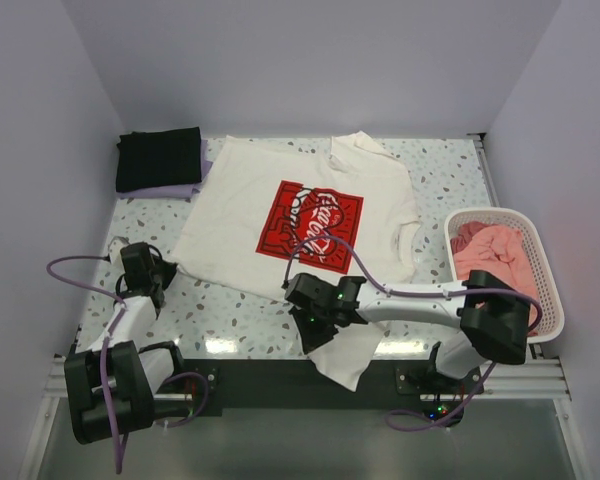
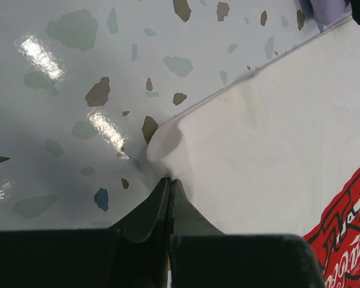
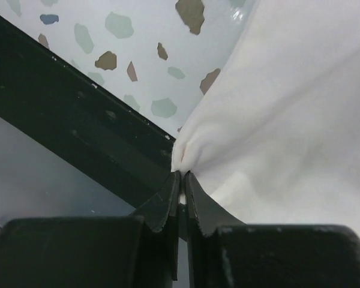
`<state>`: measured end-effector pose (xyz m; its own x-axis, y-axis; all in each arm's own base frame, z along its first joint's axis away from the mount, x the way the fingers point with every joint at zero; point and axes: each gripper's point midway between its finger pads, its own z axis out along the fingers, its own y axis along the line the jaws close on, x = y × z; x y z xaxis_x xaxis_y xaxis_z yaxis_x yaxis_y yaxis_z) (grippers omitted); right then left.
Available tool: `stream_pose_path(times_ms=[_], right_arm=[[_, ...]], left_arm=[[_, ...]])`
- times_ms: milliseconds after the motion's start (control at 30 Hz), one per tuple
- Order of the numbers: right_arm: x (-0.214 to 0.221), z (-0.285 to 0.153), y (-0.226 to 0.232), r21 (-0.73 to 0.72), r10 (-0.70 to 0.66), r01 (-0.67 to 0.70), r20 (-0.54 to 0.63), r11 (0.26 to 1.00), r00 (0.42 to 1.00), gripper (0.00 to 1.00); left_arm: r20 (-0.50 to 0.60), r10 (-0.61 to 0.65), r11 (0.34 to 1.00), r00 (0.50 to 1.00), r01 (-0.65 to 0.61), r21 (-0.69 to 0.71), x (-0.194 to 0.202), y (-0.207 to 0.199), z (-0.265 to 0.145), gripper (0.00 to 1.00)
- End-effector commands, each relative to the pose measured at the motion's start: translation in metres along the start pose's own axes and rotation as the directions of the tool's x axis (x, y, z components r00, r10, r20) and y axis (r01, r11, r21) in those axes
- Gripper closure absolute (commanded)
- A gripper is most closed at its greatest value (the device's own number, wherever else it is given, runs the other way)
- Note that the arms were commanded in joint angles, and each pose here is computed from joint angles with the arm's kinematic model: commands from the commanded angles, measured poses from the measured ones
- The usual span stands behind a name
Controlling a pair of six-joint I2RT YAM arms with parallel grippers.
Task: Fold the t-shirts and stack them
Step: Flatten the tshirt out, then fold the tshirt
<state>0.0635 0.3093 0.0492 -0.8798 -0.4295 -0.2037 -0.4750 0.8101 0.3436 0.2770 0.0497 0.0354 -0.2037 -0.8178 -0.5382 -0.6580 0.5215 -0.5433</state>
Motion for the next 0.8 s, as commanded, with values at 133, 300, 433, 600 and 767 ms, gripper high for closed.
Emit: stream_pose_path(times_ms=[133, 300, 433, 600, 767], right_arm=[[-0.023, -0.025, 0.015, -0.079, 0.025, -0.019, 0.071, 0.997, 0.997, 0.49], [-0.025, -0.053, -0.018, 0.056, 0.027, -0.037, 0.176, 0.998, 0.984, 0.37], [0.004, -0.057, -0.060, 0.153, 0.035, -0.065, 0.192, 0.986, 0.981, 0.39], [0.031, -0.047, -0.086, 0.200, 0.058, -0.094, 0.179, 0.975, 0.982, 0.35], [0.034, -0.042, -0.084, 0.240, -0.004, -0.050, 0.220, 0.970, 0.976, 0.30]], left_arm=[[0.063, -0.016, 0.998, 0.998, 0.013, 0.055, -0.015, -0.014, 0.001, 1.00], [0.059, -0.017, 0.998, 0.998, 0.013, 0.067, -0.013, -0.016, 0.000, 1.00], [0.063, -0.015, 0.997, 0.998, 0.010, 0.073, -0.014, -0.017, -0.001, 1.00], [0.062, -0.014, 0.997, 0.998, 0.009, 0.075, -0.013, -0.016, -0.001, 1.00], [0.055, -0.010, 0.998, 0.998, 0.006, 0.066, -0.010, -0.013, 0.000, 1.00]])
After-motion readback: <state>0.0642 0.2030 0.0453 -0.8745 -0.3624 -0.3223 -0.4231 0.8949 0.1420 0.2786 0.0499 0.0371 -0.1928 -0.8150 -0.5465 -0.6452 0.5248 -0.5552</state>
